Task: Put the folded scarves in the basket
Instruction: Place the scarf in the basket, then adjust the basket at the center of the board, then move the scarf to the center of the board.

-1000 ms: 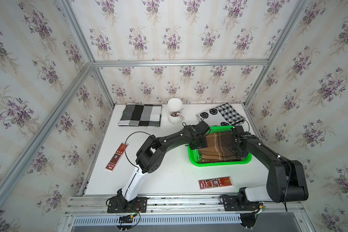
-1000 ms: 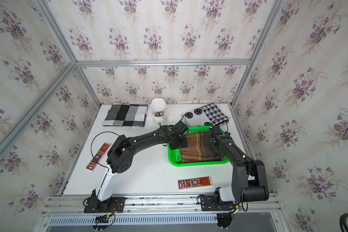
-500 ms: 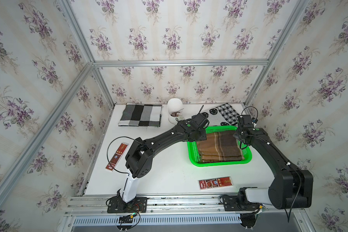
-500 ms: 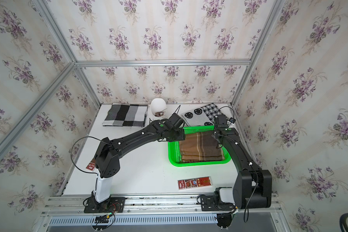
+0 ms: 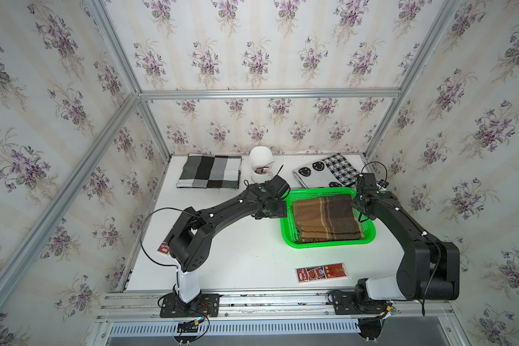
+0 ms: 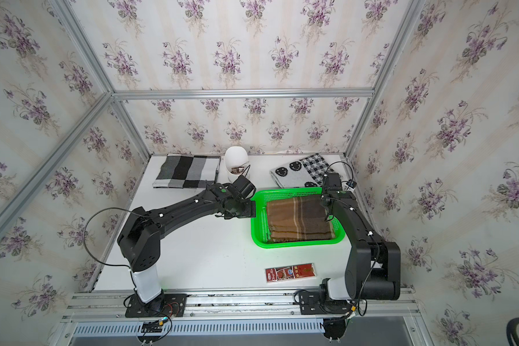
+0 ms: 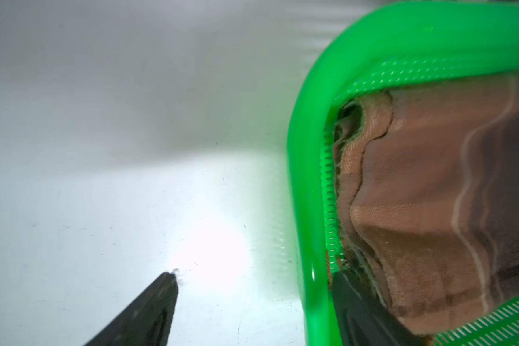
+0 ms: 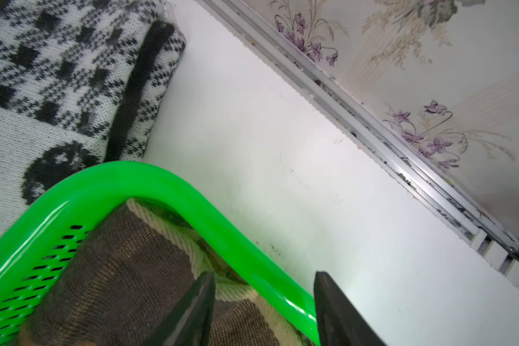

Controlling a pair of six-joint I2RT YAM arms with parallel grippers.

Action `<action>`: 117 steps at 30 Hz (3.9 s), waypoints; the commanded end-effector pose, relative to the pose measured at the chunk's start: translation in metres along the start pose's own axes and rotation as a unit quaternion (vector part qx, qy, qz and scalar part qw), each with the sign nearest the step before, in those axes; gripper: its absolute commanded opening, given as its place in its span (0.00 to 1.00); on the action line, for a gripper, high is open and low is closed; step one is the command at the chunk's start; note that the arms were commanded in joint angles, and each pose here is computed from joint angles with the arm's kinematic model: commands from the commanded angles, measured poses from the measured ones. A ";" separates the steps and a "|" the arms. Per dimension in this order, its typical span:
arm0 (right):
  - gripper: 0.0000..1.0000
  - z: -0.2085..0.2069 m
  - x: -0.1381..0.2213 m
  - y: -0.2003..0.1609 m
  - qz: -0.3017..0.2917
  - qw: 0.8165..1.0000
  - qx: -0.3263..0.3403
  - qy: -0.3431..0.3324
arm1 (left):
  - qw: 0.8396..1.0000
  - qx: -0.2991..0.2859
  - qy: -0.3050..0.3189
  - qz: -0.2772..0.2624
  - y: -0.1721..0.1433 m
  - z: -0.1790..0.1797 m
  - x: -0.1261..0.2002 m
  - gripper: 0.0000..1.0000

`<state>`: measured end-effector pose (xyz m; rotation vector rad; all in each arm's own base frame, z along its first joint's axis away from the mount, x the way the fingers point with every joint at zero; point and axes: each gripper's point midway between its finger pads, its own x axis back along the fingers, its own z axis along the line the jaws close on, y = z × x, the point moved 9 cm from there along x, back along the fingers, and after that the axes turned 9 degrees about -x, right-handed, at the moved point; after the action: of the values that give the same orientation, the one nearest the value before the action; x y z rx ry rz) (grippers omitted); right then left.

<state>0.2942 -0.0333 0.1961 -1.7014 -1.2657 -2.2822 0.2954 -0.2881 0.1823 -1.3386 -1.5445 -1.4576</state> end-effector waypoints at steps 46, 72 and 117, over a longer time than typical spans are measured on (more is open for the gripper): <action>0.55 0.142 0.180 -0.129 0.040 0.903 0.188 0.383 | 0.896 0.428 0.037 -0.115 0.047 0.298 0.042 0.85; 0.55 0.143 0.168 -0.135 0.033 0.909 0.209 0.360 | 0.837 0.536 0.056 -0.094 0.105 0.348 -0.068 0.18; 0.57 0.198 0.136 -0.200 0.195 0.863 0.257 0.388 | 0.893 0.443 0.018 -0.076 -0.069 0.172 0.011 0.00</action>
<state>0.2985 0.2719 0.2040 -0.6787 -1.0731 -1.8287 0.2713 -0.1126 0.1385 -0.6597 -1.9878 -0.6461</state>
